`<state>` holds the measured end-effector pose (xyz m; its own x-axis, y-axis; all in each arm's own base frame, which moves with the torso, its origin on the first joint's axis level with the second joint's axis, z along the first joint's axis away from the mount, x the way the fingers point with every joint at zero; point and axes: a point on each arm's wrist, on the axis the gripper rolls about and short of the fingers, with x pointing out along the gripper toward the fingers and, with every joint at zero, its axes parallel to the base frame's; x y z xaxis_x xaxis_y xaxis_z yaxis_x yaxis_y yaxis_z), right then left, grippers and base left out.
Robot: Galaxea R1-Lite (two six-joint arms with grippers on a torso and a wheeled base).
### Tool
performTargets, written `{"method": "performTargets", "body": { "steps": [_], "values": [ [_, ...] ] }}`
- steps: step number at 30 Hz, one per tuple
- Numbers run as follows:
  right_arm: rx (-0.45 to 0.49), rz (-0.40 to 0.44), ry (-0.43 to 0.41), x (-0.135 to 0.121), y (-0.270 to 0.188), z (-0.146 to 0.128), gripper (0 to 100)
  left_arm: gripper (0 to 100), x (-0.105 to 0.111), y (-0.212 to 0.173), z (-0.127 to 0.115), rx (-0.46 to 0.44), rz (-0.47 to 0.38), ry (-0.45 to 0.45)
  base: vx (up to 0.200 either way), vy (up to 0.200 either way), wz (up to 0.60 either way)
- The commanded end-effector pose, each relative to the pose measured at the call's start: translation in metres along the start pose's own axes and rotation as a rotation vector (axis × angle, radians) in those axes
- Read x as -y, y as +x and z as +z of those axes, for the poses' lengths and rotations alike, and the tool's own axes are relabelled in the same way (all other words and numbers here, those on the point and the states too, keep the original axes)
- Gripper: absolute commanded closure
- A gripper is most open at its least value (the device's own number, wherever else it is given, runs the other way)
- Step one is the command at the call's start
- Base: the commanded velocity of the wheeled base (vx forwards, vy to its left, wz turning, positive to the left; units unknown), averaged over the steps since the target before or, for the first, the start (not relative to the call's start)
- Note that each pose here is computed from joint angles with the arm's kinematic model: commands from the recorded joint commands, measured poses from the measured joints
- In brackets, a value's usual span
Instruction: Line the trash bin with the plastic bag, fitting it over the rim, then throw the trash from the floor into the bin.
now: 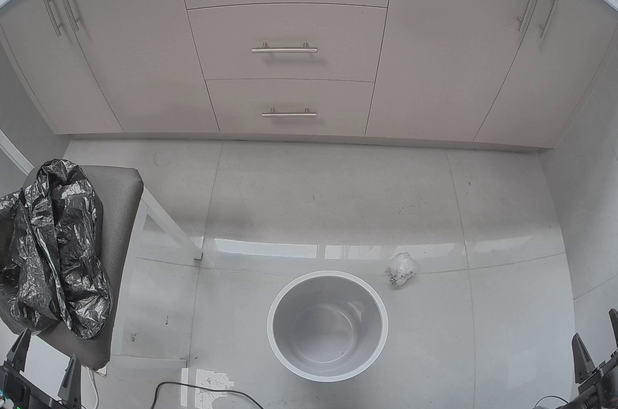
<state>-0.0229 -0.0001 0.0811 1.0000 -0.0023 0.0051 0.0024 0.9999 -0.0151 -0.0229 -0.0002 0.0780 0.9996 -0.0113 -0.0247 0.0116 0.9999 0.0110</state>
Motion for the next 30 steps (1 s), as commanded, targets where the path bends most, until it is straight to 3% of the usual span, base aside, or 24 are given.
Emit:
{"method": "performTargets", "body": {
  "steps": [1, 4, 6, 7, 8, 9, 11, 12, 13, 14, 15, 16, 17, 19, 22, 23, 24, 27, 30],
  "values": [
    [0.001, 0.001, -0.002, 0.000, 0.000, -0.005, 0, 0, 0.000, 0.000, -0.002, 0.006, 0.004, -0.002, 0.000, 0.000, 0.00],
    [0.004, 0.001, -0.002, 0.000, 0.000, -0.005, 0, 0, 0.000, -0.001, -0.003, 0.008, 0.008, -0.019, 0.000, 0.000, 0.00],
    [0.093, 0.012, 0.033, 0.000, -0.005, 0.016, 0, 0, 0.000, 0.000, -0.002, 0.002, 0.010, -0.021, 0.000, 0.000, 0.00],
    [0.263, 0.043, 0.171, 0.002, -0.019, 0.090, 0, 0, 0.000, 0.000, -0.002, 0.000, 0.013, -0.021, 0.000, 0.000, 0.00],
    [0.319, 0.073, 0.291, 0.004, -0.022, 0.143, 0, 0, 0.000, 0.000, -0.002, 0.003, 0.014, -0.021, 0.000, 0.000, 0.00],
    [0.328, 0.083, 0.337, 0.004, -0.023, 0.167, 0, 0, 0.000, 0.000, -0.002, 0.005, 0.017, -0.021, 0.000, 0.000, 0.00],
    [0.272, 0.095, 0.253, 0.003, -0.014, 0.192, 0, 0, 0.000, -0.004, 0.012, 0.051, 0.025, -0.030, 0.000, 0.000, 0.00],
    [0.257, 0.098, 0.233, 0.003, -0.011, 0.192, 0, 0, 0.000, -0.005, 0.019, 0.071, 0.028, -0.036, 0.000, 0.000, 0.00],
    [0.192, 0.139, 0.152, 0.001, 0.008, 0.192, 0, 0, -0.002, -0.020, 0.071, 0.191, 0.035, -0.116, 0.000, 0.000, 0.00],
    [0.187, 0.145, 0.151, 0.001, 0.010, 0.192, 0, 0, -0.002, -0.021, 0.075, 0.199, 0.033, -0.126, 0.000, 0.000, 0.00],
    [0.185, 0.214, 0.170, -0.001, 0.026, 0.199, 0, 0, -0.004, -0.030, 0.118, 0.211, 0.021, -0.172, 0.000, 0.000, 0.00],
    [0.185, 0.214, 0.170, -0.001, 0.026, 0.199, 0, 0, -0.004, -0.030, 0.118, 0.211, 0.021, -0.172, 0.000, 0.000, 0.00],
    [0.214, 0.303, 0.244, -0.003, 0.049, 0.210, 0, 0, -0.005, -0.030, 0.152, 0.122, 0.005, -0.155, 0.000, 0.000, 0.00],
    [0.236, 0.356, 0.312, -0.007, 0.068, 0.218, 0, 0, -0.005, -0.012, 0.167, 0.005, 0.000, -0.111, 0.000, 0.000, 0.00],
    [0.209, 0.421, 0.405, -0.015, 0.097, 0.215, 0, 0, -0.003, 0.034, 0.183, -0.152, 0.019, 0.029, 0.000, 0.000, 0.00],
    [0.204, 0.427, 0.411, -0.015, 0.100, 0.214, 0, 0, -0.003, 0.039, 0.184, -0.167, 0.024, 0.040, 0.000, 0.000, 0.00],
    [0.169, 0.437, 0.419, -0.020, 0.115, 0.206, 0, 0, -0.003, 0.067, 0.189, -0.255, 0.055, 0.102, 0.000, 0.000, 0.00],
    [0.138, 0.429, 0.398, -0.023, 0.130, 0.194, 0, 0, -0.005, 0.116, 0.192, -0.371, 0.066, 0.202, 0.000, 0.000, 0.00],
    [0.106, 0.417, 0.406, -0.025, 0.140, 0.189, 0, 0, -0.009, 0.164, 0.185, -0.418, 0.068, 0.264, 0.000, 0.000, 0.00]
  ]
}}
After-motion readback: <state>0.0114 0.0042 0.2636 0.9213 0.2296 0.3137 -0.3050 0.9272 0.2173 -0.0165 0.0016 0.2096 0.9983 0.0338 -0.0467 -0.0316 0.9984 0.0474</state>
